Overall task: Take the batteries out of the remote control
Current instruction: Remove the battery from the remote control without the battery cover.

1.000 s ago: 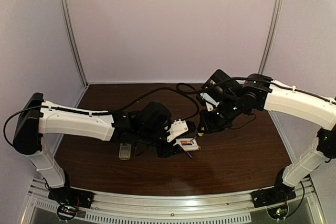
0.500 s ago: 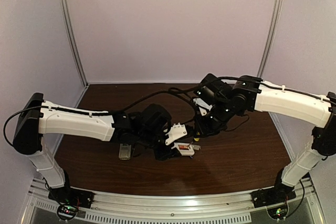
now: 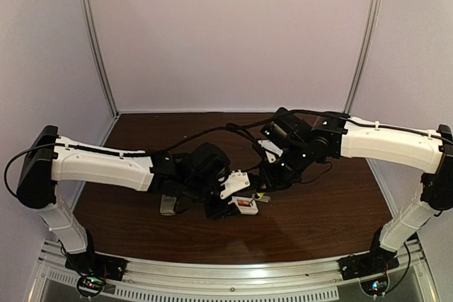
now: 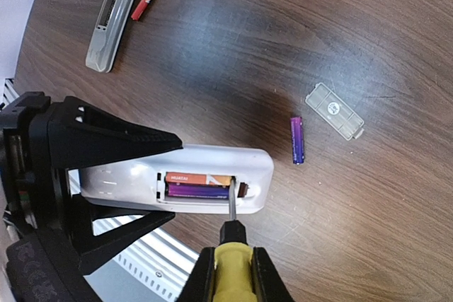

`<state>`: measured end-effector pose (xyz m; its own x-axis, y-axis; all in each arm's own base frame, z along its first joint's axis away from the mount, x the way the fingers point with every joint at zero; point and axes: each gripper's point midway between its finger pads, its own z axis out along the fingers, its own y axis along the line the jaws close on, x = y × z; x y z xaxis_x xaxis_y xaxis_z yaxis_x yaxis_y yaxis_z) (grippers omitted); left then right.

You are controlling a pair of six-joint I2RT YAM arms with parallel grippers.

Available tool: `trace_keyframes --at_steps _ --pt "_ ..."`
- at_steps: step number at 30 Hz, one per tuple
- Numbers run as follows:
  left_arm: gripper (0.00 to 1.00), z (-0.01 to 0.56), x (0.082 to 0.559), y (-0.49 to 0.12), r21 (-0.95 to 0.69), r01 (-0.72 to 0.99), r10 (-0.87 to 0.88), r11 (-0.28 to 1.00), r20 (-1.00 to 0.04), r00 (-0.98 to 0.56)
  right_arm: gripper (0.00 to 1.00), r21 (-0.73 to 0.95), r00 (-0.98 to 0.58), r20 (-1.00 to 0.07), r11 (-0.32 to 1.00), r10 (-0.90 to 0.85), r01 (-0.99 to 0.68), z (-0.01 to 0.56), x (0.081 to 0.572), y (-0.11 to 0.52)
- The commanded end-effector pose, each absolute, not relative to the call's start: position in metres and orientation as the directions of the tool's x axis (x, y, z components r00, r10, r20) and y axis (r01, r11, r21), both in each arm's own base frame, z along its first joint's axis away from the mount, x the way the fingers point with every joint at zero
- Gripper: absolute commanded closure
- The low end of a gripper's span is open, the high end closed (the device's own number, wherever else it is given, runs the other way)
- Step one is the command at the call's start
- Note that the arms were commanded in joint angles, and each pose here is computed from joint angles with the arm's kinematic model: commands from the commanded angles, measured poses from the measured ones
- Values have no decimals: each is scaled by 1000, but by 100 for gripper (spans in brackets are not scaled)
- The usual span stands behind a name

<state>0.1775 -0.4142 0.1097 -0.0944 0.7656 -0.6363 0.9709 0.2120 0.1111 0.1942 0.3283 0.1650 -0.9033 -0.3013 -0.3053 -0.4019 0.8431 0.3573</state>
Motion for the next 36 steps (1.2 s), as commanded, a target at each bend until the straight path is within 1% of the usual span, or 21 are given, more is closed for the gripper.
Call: trace_keyframes --at_steps 1,5,10,16,32,36 --pt "100 181 193 -447 167 955 578 246 -816 -7 100 454 -893 -342 781 -291 -429 184 183 345" --pt "100 182 192 -447 162 955 575 248 -818 -11 100 457 -883 -394 779 -257 -430 195 189 341" --pt "100 182 190 -447 147 957 566 248 -824 -20 100 500 -864 -441 732 -244 -462 209 187 344" --pt "100 185 190 -448 136 957 545 256 -838 -26 100 554 -856 -452 673 -252 -491 212 176 348" --pt "100 176 186 -450 111 962 527 250 -849 -39 100 614 -824 -518 570 -230 -545 230 168 354" --pt "100 181 186 -452 113 962 499 247 -866 -26 100 619 -816 -531 553 -227 -557 232 166 353"
